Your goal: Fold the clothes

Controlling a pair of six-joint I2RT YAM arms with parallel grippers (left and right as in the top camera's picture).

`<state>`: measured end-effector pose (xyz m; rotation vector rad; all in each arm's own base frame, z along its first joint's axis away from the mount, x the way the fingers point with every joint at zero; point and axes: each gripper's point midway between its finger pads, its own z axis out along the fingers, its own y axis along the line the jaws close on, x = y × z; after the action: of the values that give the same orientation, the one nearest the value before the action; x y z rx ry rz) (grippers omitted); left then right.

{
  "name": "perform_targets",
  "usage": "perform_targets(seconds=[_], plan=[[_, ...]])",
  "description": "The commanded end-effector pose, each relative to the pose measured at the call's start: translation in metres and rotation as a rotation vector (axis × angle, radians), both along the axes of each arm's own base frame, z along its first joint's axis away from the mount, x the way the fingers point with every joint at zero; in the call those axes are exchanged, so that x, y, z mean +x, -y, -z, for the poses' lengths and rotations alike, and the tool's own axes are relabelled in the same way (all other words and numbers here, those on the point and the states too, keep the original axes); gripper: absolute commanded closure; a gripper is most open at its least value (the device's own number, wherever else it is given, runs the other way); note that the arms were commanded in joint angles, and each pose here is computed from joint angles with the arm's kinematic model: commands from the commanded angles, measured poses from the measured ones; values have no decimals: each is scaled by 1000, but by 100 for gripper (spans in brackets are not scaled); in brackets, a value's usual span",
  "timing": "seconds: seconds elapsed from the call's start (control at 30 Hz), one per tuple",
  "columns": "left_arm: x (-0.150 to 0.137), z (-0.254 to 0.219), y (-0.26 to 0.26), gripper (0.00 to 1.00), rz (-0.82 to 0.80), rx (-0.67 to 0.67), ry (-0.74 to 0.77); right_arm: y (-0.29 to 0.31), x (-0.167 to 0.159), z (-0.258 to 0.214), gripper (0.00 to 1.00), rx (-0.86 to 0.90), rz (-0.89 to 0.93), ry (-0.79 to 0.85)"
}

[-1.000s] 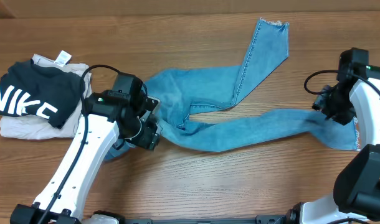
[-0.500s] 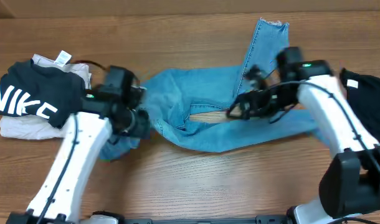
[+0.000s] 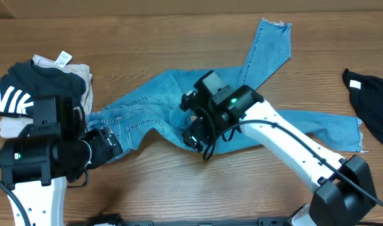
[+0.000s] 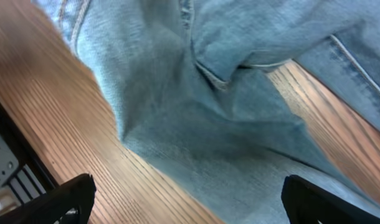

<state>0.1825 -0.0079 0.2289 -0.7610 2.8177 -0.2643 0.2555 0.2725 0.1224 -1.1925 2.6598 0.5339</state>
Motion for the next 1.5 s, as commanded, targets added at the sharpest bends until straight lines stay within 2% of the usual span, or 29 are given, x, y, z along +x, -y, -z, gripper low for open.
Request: perform_targets(seconds=[0.0, 0.03, 0.07, 0.17, 0.23, 0.3, 0.37, 0.47, 0.53, 0.57, 0.7, 0.83, 0.93, 1.07, 1.17, 1.3, 1.47], plan=[[-14, 23, -7, 10, -156, -1, -65, -4, -5, 1, 1, -87, -58, 108], [-14, 31, -8, 6, -186, 0, -77, -9, -8, 8, 8, -112, -78, 121], [-14, 36, -7, 6, -200, -7, -83, -13, -9, 16, 9, -140, -95, 131], [-15, 53, -7, 6, -216, -10, -114, -16, -4, 49, 25, -270, -76, 170], [-18, 61, -7, 6, -217, -7, -135, -17, -7, 69, 39, -317, -86, 148], [-20, 69, -7, 6, -219, -6, -151, -16, -1, 84, 46, -349, -30, 145], [-20, 75, -7, 5, -224, -6, -159, -19, 10, 86, 71, -322, 39, 156], [-19, 82, -8, 4, -224, -6, -159, -36, 2, 76, 92, -184, -31, 46], [-21, 87, -8, 4, -222, -3, -169, -59, -45, 23, 94, 138, -311, -228], [-21, 88, -9, 4, -214, 7, -171, -60, -57, -7, 96, 269, -387, -303], [-20, 88, -13, 3, -218, 31, -164, -45, -68, -56, 96, 413, -521, -345], [-16, 87, -15, 1, -202, 39, -146, -36, -76, -62, 96, 417, -582, -351], [-14, 87, -11, 2, -129, 33, -133, -34, -81, -63, 96, 415, -607, -355], [-13, 84, 17, 2, 94, -48, -105, -33, -69, -64, 96, 441, -585, -326], [-13, 83, 30, 2, 178, -56, -93, -35, -56, -72, 96, 508, -551, -307], [-2, 81, 55, 0, 391, -19, -9, -33, -20, -84, 96, 581, -445, -251], [12, 76, 89, 2, 642, 64, 121, -25, 10, -111, 96, 616, -423, -135]])
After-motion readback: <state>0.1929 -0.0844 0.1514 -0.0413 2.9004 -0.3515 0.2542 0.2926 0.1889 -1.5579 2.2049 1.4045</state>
